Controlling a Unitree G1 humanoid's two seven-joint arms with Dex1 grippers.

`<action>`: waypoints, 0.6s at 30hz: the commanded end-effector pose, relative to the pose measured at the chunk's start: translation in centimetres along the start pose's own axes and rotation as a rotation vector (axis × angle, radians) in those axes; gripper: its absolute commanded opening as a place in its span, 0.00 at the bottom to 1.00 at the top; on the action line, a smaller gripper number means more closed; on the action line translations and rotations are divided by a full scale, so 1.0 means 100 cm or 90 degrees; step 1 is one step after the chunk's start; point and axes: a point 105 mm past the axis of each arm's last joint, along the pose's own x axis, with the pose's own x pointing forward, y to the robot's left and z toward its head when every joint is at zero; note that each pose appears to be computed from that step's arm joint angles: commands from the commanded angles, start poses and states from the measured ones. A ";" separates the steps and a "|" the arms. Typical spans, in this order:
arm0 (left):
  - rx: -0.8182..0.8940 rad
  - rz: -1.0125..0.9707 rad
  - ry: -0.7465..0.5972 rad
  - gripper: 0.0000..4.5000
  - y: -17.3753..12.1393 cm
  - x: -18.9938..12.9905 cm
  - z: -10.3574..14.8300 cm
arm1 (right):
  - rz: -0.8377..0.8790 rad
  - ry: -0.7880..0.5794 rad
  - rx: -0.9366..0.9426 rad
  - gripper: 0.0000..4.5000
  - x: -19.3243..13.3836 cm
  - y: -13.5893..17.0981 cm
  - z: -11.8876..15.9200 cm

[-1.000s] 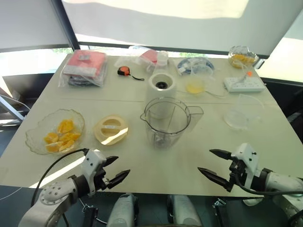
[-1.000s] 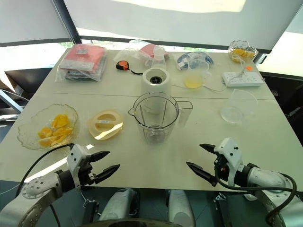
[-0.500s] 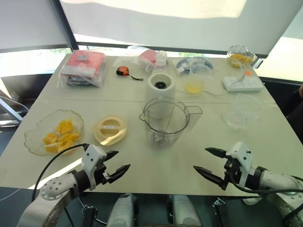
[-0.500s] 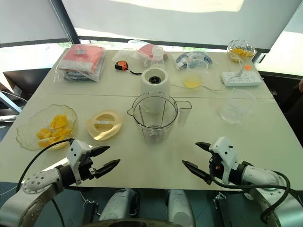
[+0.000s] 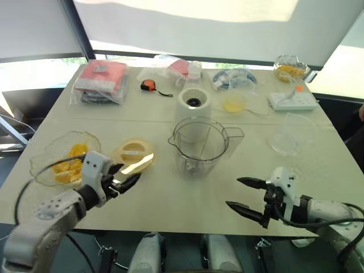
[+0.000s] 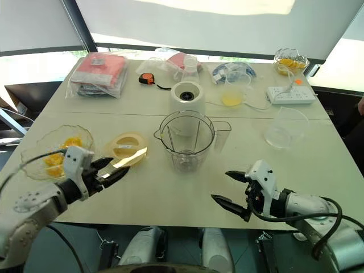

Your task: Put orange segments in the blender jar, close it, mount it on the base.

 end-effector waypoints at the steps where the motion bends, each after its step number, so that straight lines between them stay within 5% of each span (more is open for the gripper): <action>1: -0.007 0.050 -0.032 0.84 0.015 -0.018 0.037 | 0.044 -0.020 -0.024 0.99 -0.011 0.009 0.026; 8: -0.102 0.283 -0.101 0.84 0.080 -0.030 0.080 | 0.102 0.006 -0.049 0.99 -0.009 0.026 0.034; 13: -0.153 0.553 0.030 0.84 0.132 -0.054 0.057 | 0.132 0.022 -0.058 0.99 -0.002 0.028 0.034; 18: -0.159 0.579 0.082 0.84 0.148 -0.057 0.054 | 0.161 0.041 -0.049 0.99 0.006 0.034 0.026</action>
